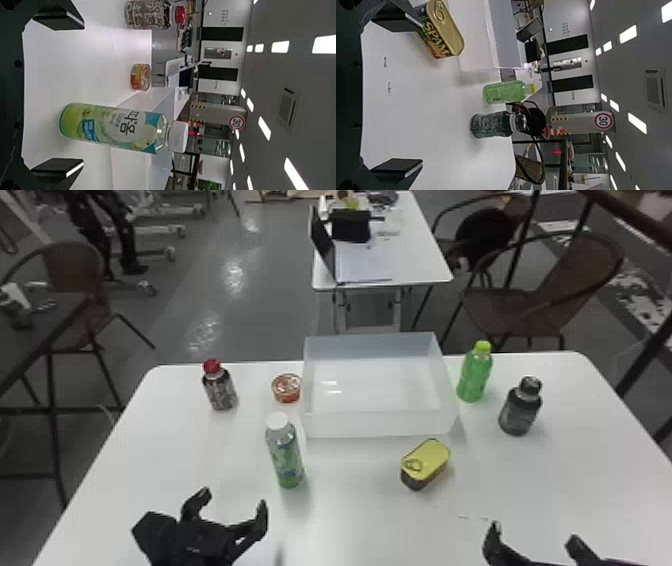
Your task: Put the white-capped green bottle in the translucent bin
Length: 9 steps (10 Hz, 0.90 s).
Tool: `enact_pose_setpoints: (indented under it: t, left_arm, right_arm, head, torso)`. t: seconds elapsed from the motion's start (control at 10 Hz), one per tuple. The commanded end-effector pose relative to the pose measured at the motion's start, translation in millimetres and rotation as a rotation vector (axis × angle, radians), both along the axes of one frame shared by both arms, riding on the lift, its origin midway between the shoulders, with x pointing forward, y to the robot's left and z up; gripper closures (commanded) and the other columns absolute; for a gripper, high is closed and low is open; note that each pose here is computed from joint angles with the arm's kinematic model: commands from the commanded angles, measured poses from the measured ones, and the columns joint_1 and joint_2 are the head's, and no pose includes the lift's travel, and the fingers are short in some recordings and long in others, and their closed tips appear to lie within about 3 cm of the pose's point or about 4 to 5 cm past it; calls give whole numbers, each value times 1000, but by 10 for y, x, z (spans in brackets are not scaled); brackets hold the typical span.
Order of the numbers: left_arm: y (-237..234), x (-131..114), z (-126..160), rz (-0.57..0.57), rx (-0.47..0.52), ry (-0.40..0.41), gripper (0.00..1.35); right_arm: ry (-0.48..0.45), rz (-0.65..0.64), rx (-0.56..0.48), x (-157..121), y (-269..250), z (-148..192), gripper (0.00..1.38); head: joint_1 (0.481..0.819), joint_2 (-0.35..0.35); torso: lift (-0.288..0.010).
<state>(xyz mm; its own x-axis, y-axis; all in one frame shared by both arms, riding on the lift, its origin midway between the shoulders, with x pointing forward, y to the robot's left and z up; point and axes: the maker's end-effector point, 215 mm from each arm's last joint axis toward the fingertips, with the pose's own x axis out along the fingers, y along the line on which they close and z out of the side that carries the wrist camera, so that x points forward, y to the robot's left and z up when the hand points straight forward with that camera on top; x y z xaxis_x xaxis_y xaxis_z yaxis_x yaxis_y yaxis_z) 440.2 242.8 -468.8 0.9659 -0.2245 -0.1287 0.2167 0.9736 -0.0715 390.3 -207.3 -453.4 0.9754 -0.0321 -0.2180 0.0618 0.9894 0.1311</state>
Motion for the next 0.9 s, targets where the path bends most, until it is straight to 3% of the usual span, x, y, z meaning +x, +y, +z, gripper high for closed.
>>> enact_pose_setpoints:
  t: [0.0, 0.4, 0.8]
  left_arm:
    - [-178, 199, -45, -57, 23, 23, 88]
    - [-468, 622, -127, -154, 27, 35, 96]
    - [-625, 884, -180, -196, 25, 33, 96]
  right_arm:
    - [-6, -3, 7, 51, -6, 11, 96]
    - [-1, 5, 34, 99, 88, -26, 96]
    - [-2, 12, 48, 118, 161, -36, 96]
  head:
    - [695, 55]
    - [695, -7]
    - [695, 0]
  torso:
    - [-56]
    - [-56]
    - [-56]
